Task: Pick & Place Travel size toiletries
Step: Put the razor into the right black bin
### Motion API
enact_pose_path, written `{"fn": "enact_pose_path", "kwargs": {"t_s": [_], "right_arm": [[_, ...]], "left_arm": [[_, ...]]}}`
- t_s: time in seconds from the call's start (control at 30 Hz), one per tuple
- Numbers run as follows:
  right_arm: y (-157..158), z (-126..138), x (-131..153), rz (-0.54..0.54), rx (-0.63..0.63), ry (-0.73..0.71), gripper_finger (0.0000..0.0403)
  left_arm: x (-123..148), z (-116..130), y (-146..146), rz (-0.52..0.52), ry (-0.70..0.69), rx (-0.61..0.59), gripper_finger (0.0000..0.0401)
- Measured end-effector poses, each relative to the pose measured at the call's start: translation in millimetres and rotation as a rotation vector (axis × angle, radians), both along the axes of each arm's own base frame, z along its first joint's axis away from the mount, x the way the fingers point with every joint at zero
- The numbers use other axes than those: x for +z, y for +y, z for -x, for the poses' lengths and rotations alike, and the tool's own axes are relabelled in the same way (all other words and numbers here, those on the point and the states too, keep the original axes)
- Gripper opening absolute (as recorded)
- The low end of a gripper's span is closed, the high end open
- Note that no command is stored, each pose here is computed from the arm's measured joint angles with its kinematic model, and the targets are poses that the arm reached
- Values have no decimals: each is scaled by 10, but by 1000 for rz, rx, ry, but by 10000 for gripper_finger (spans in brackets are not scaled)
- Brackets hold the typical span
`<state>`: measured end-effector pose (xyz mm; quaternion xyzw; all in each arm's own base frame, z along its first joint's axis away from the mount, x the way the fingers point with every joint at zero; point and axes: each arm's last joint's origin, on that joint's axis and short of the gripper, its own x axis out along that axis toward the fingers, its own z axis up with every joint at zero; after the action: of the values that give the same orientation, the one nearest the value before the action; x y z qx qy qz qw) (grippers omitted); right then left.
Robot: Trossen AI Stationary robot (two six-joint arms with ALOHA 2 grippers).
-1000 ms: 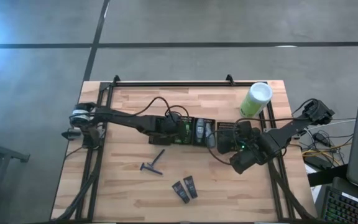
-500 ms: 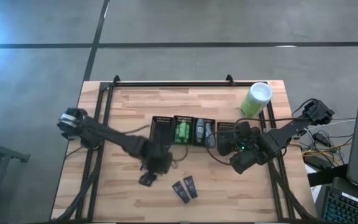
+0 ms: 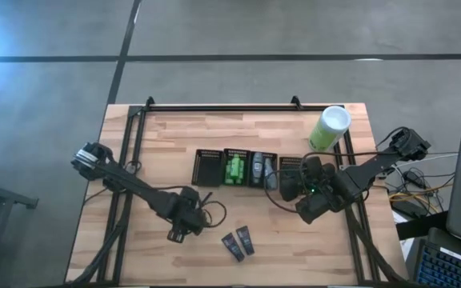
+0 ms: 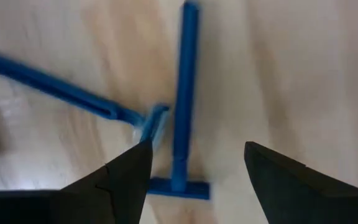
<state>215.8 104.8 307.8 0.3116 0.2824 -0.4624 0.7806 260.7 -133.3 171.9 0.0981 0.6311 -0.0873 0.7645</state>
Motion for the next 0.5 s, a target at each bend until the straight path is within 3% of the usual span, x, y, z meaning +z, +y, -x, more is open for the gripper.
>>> {"fn": "enact_pose_path", "kwargs": {"t_s": [0.27, 0.5], "right_arm": [[0, 0, -1, -8, -14, -11, 329], [0, -1, -4, -9, -18, -13, 343]], "left_arm": [[-151, 73, 42, -7, -5, 4, 218], [-6, 21, 26, -24, -67, 4, 196]]}}
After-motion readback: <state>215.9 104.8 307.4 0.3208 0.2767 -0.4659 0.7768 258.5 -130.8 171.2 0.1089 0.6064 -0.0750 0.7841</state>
